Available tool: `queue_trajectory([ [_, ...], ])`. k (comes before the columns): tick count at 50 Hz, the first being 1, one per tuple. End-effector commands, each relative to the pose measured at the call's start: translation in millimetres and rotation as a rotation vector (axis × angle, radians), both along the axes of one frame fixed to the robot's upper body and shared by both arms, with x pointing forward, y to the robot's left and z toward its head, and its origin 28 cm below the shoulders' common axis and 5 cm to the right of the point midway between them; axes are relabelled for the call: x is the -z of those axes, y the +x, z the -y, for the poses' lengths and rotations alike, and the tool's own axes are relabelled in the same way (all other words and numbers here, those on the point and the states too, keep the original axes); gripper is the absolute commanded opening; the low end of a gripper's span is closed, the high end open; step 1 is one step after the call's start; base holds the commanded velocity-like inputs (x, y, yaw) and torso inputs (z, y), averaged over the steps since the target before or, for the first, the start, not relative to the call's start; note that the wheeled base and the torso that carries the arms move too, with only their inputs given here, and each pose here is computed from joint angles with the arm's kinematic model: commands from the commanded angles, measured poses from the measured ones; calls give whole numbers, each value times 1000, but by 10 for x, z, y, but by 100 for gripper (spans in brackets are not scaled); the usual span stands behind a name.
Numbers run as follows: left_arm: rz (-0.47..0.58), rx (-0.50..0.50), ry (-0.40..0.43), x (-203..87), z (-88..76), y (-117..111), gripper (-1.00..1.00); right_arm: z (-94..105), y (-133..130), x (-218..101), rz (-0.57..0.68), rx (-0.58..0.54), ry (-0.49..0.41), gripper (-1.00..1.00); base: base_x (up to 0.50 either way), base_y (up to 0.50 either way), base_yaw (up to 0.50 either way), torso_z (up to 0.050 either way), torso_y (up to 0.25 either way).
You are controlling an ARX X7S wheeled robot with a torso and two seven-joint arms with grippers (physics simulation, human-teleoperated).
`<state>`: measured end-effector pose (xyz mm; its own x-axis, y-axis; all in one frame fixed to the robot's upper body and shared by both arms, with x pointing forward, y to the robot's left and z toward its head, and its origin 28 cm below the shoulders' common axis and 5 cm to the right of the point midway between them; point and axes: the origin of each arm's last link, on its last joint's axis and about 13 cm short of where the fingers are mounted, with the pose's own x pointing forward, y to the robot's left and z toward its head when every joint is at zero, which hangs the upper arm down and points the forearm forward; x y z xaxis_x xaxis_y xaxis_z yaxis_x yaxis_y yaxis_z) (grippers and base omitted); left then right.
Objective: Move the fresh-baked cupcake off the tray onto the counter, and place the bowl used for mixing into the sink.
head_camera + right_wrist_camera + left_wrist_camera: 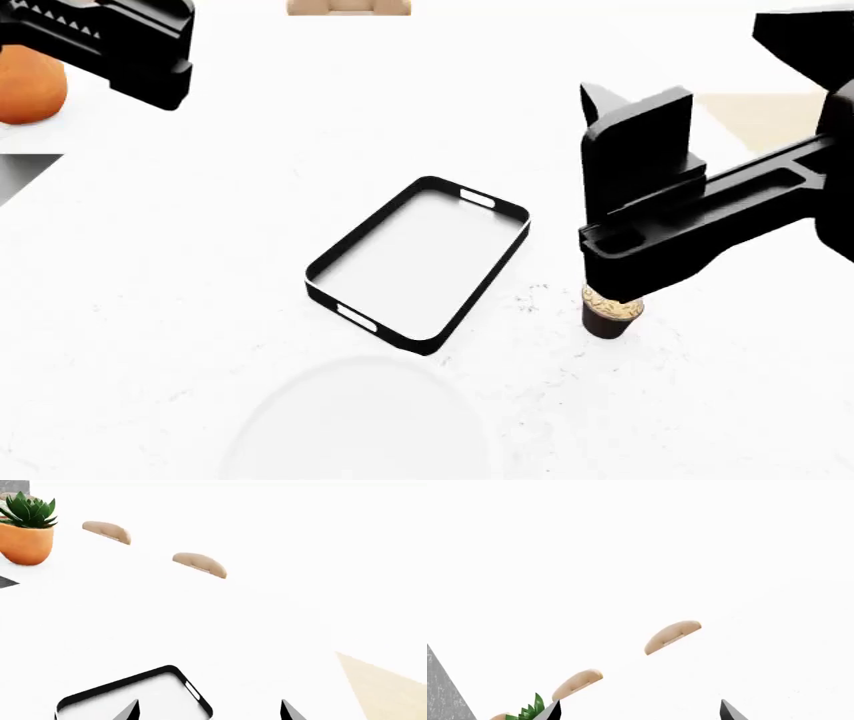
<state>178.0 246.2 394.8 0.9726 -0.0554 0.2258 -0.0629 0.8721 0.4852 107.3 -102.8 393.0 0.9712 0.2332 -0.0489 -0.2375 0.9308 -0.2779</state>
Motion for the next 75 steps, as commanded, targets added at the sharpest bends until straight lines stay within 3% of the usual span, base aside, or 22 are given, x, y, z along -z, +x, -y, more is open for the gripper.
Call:
queue_trajectory([
  [1, 2, -1, -2, -1, -3, -5, 100, -98, -294, -267, -105, -32, -42, 100, 0, 0, 0, 0, 0],
  [12, -2, -2, -4, 12, -7, -16, 100, -163, -160, -312, -152, -28, 9, 100, 0, 0, 0, 0, 0],
  [15, -1, -3, -4, 8, -11, -14, 100, -190, -124, -290, -218, -35, 79, 100, 0, 0, 0, 0, 0],
  [20, -3, -2, -3, 22, -11, -12, 100, -272, -65, -244, -306, -84, 80, 100, 0, 0, 0, 0, 0],
  [22, -4, -4, -2, 30, -18, -12, 100, -289, -53, -259, -346, -88, 170, 100, 0, 0, 0, 0, 0],
  [32, -4, -4, -4, 35, -25, -5, 100, -382, -44, -174, -473, -125, 54, 100, 0, 0, 0, 0, 0],
  [44, -5, -5, -5, 38, -25, 3, 100, -352, -29, -140, -516, -122, -24, 100, 0, 0, 0, 0, 0],
  [75, -14, -6, -2, 84, -27, 10, 100, -298, 207, 389, -678, -127, -42, 100, 0, 0, 0, 0, 0],
])
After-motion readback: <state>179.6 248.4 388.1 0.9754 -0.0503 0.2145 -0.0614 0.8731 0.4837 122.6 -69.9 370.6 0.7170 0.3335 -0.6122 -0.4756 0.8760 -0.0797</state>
